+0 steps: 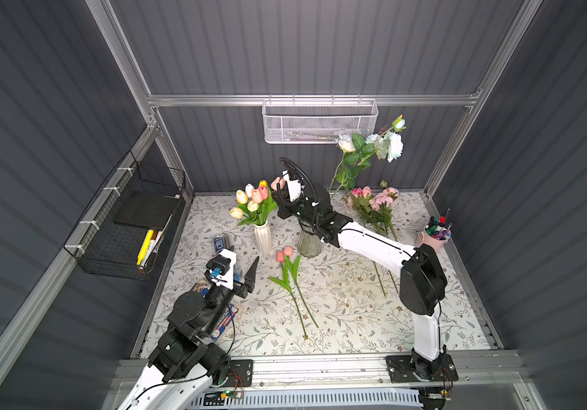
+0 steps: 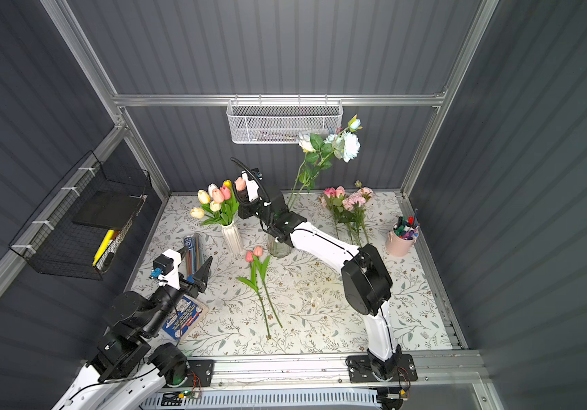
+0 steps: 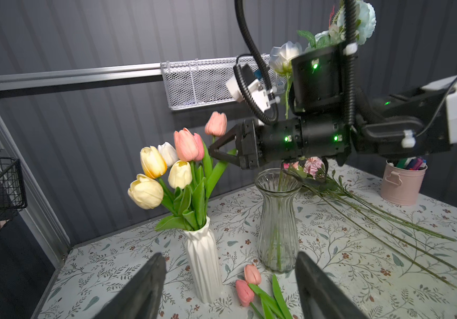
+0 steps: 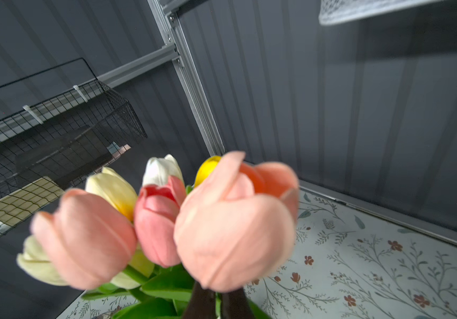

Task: Pick out pink flowers from the vase
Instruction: Pick up the flower from the vase.

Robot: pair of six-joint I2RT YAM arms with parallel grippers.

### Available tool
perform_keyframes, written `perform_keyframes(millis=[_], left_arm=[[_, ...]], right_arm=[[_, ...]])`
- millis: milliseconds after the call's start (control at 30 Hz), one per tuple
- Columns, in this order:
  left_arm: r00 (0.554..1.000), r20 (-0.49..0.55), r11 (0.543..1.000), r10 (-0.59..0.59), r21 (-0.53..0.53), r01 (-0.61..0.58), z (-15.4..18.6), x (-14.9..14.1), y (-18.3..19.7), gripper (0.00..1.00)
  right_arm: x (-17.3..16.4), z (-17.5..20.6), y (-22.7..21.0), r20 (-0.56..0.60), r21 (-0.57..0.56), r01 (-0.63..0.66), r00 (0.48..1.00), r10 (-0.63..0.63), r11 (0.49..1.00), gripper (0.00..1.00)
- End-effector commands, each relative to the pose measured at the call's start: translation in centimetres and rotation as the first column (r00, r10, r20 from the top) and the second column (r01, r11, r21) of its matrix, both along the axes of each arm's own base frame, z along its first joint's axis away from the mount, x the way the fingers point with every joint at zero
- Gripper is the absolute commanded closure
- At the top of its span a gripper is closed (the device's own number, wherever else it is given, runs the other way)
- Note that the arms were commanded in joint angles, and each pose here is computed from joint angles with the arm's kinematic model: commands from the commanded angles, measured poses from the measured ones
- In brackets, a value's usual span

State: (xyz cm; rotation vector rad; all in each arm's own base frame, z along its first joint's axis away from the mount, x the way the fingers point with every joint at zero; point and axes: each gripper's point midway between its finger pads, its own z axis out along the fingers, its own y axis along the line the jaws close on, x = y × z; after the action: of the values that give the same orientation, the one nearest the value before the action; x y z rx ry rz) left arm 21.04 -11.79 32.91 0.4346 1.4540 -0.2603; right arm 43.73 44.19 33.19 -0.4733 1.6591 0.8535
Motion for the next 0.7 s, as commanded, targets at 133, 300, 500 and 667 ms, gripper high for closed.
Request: perform_keyframes(millis=[133,300,500,667], left_arm=[[1.000,0.014,1.000,-0.020,0.011,0.020,0.1,-0.1,-0.3,0.25],[1.000,-0.003,0.999,-0.028,0.020,0.028,-0.2,0.0,-0.6,0.25],[0.999,-0.020,0.999,-0.050,0.016,0.050,-0.2,0.0,-1.1,0.25],[0.995,-0.059,0.996,-0.083,0.016,0.084,-0.4,0.2,-1.9,0.25]], right_arm=[[-1.2,6.2,-2.6,0.133,0.018,0.044,0.990,-0.046,0.999,0.96],[-2.1,8.8,-3.9,0.199,-0.004,0.063,0.978,-0.061,0.998,0.96],[-4.8,13.4,-6.0,0.304,-0.028,0.054,0.952,-0.042,0.998,0.98],[-7.3,16.4,-8.1,0.367,-0.026,0.042,0.930,-0.030,0.999,1.00]])
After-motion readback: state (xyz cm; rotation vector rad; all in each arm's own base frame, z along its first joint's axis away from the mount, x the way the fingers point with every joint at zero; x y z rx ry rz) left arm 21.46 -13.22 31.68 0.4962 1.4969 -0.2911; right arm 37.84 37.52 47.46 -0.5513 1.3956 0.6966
